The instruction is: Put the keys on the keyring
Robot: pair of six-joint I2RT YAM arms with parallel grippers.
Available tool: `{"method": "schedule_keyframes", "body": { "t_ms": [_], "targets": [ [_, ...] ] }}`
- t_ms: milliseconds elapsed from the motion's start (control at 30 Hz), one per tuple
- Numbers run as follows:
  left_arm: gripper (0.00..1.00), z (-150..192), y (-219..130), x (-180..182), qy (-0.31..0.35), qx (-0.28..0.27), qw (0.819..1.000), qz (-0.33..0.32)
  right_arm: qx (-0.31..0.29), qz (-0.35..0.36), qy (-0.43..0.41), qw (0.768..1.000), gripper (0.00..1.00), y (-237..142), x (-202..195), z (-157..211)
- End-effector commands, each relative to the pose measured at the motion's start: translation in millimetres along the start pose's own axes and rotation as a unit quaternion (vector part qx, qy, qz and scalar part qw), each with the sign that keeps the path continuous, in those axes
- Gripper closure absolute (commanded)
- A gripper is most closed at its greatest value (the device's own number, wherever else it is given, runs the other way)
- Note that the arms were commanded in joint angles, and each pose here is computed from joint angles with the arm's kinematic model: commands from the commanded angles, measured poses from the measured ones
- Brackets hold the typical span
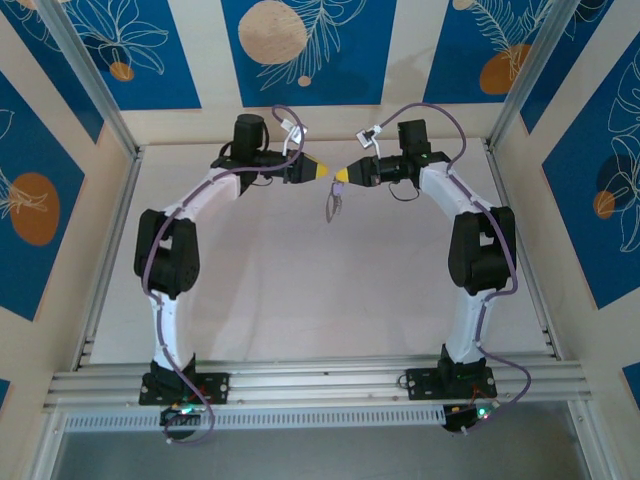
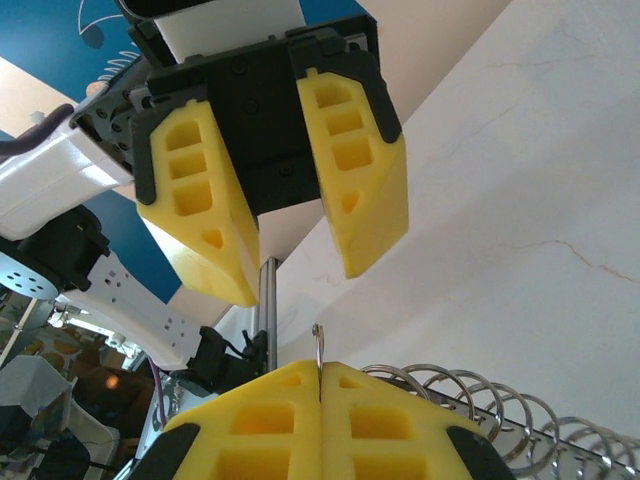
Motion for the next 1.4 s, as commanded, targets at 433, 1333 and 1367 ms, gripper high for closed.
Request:
{"method": "schedule_keyframes", "body": {
  "t_ms": [433, 1333, 1367],
  "targets": [
    [0.75, -6.8, -0.7, 6.3, 0.011, 0.001, 1.0, 0.02, -0.002, -0.02, -0.006, 1.0, 1.0, 4.2, -3.2, -4.2],
    [0.72, 2.2, 9.4, 9.1, 0.002, 0.018, 0.999, 0.034, -0.004, -0.024, -0.009, 1.0, 1.0, 7.4, -3.4, -8.2],
    [0.72, 2.7, 10.1, 9.1, 0.002, 0.019, 0.999, 0.036, -0.005, -0.024, -0.01, 1.0, 1.0, 7.2, -3.1, -8.5]
  ]
}}
Point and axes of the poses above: each hand's point on the last joint's axis, 136 mm out from that joint toward the fingers, its own y axis out along the fingers, its own x axis along the line the jaws close on, z = x × y, the point moved 7 cm from there along -y, back along the fingers, and after that the axes turned 12 degrees about -y, right-handed, at the moved point
